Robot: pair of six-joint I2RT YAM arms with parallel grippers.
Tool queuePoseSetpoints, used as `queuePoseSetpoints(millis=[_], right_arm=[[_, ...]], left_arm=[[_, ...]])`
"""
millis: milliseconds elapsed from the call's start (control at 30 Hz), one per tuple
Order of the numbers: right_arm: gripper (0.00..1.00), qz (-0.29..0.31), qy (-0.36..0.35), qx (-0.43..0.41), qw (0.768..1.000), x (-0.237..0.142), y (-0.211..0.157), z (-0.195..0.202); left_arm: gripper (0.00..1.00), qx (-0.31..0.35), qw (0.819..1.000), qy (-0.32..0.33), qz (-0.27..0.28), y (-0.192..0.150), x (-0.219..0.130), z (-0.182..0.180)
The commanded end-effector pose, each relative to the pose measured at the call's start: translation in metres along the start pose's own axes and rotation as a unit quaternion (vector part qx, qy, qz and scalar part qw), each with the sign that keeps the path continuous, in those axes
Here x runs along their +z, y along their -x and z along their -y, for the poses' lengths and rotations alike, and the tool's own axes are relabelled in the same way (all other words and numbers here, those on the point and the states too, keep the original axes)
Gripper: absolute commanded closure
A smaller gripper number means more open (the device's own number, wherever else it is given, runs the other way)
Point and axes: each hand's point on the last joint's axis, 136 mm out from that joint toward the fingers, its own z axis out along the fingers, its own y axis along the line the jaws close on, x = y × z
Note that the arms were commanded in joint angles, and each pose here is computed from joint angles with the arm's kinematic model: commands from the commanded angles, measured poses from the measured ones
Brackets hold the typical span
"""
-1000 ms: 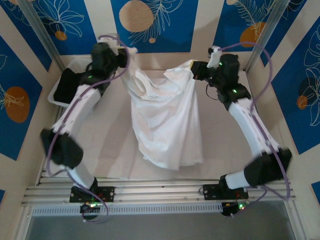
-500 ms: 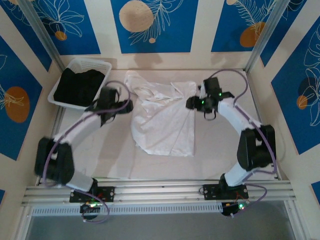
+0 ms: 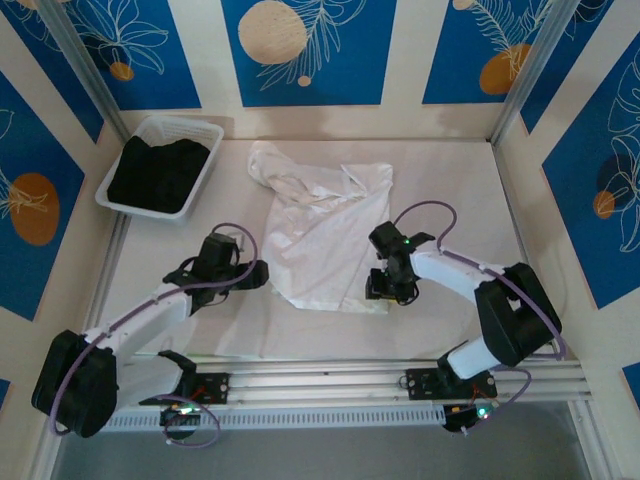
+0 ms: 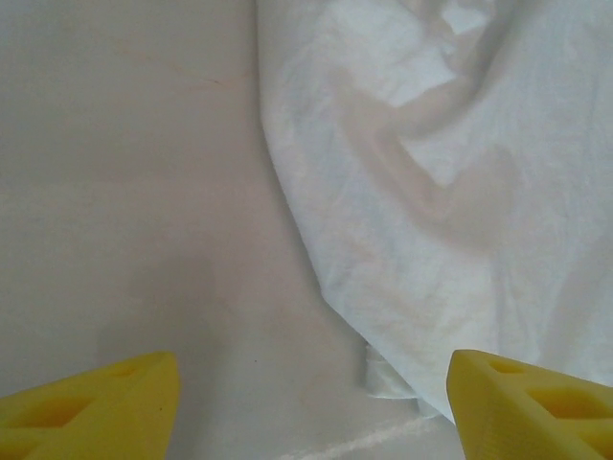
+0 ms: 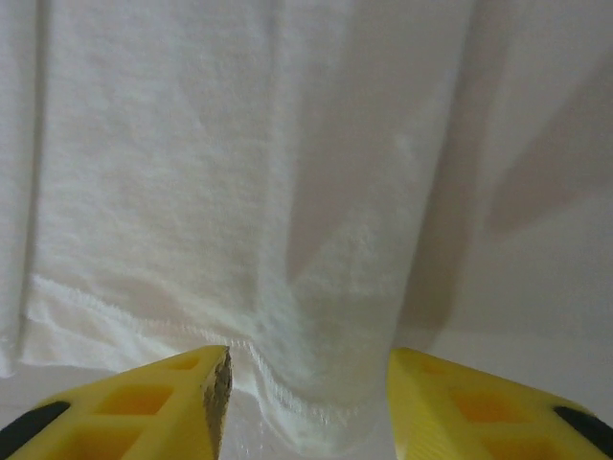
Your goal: Fold the inside-out t-shirt
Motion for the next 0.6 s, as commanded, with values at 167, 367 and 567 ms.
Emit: queuePoseSetpoints(millis=[167,367,567], right_arm=[[0.93,0.033,0.027,-0.009,0.999,-0.014,0.014,-0.013],[0.95,0.073,0.107,0.013,0.992,-0.045,0.029,-0.023],[0.95,0.072,0.114,0.015,0.991,-0.045,0.033,-0.023]], left_arm=[[0.4,0.028,0.997,-0.037,-0.056,-0.029,0.013,0.019],[0.6,0.042,0.993,-0.074,-0.081,-0.04,0.024,0.034],[0.67,0.051,0.988,-0.09,-0.114,-0.053,0.032,0.039]])
